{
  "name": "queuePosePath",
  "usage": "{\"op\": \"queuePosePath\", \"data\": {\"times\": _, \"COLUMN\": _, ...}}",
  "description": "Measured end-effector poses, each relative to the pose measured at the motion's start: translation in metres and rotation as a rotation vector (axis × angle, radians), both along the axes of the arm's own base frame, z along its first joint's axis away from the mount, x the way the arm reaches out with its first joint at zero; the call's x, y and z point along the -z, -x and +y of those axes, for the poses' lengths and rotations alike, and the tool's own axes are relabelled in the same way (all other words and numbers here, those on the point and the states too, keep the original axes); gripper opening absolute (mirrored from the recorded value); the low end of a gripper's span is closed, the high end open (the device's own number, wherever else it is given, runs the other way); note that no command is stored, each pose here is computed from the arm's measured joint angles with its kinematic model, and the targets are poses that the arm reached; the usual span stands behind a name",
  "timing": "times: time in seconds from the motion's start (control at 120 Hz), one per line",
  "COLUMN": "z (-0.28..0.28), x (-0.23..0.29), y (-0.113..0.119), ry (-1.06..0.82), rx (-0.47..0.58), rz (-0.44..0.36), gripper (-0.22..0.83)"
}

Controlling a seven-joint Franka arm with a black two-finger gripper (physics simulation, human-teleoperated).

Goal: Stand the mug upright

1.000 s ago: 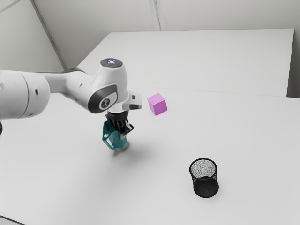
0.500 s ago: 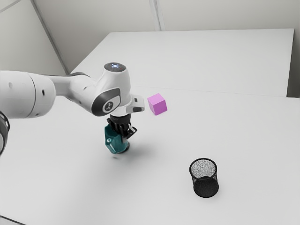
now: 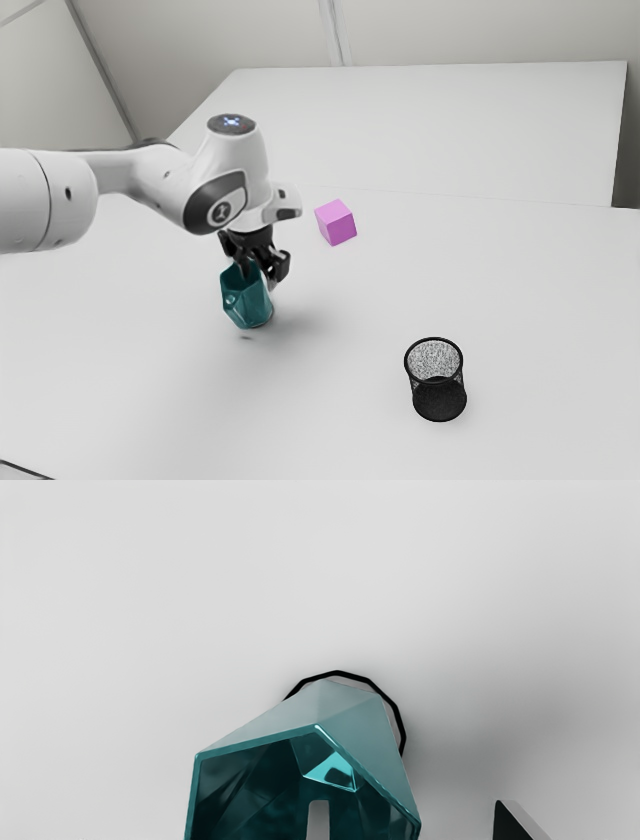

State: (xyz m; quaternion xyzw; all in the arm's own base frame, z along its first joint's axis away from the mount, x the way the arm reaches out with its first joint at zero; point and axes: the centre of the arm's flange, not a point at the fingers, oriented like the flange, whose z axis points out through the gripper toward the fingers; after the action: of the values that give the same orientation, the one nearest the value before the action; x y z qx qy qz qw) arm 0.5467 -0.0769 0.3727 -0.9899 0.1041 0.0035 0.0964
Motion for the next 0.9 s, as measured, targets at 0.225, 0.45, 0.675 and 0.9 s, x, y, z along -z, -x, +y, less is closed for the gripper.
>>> {"op": "queuePosePath", "data": {"times": 0.225, "z": -0.001, "x": -0.047, "y": -0.011, "ry": 0.012, "rx": -0.016, "rz": -0.066, "gripper": 0.43}}
{"op": "queuePosePath", "data": {"times": 0.45, "z": 0.033, "x": -0.102, "y": -0.023, "ry": 0.151, "rx": -0.125, "rz": -0.086, "gripper": 0.55}}
{"op": "queuePosePath", "data": {"times": 0.675, "z": 0.096, "x": -0.160, "y": -0.028, "ry": 0.228, "rx": -0.170, "rz": -0.104, "gripper": 0.59}}
{"op": "queuePosePath", "data": {"times": 0.9, "z": 0.126, "x": -0.204, "y": -0.022, "ry": 0.238, "rx": -0.128, "rz": -0.101, "gripper": 0.61}}
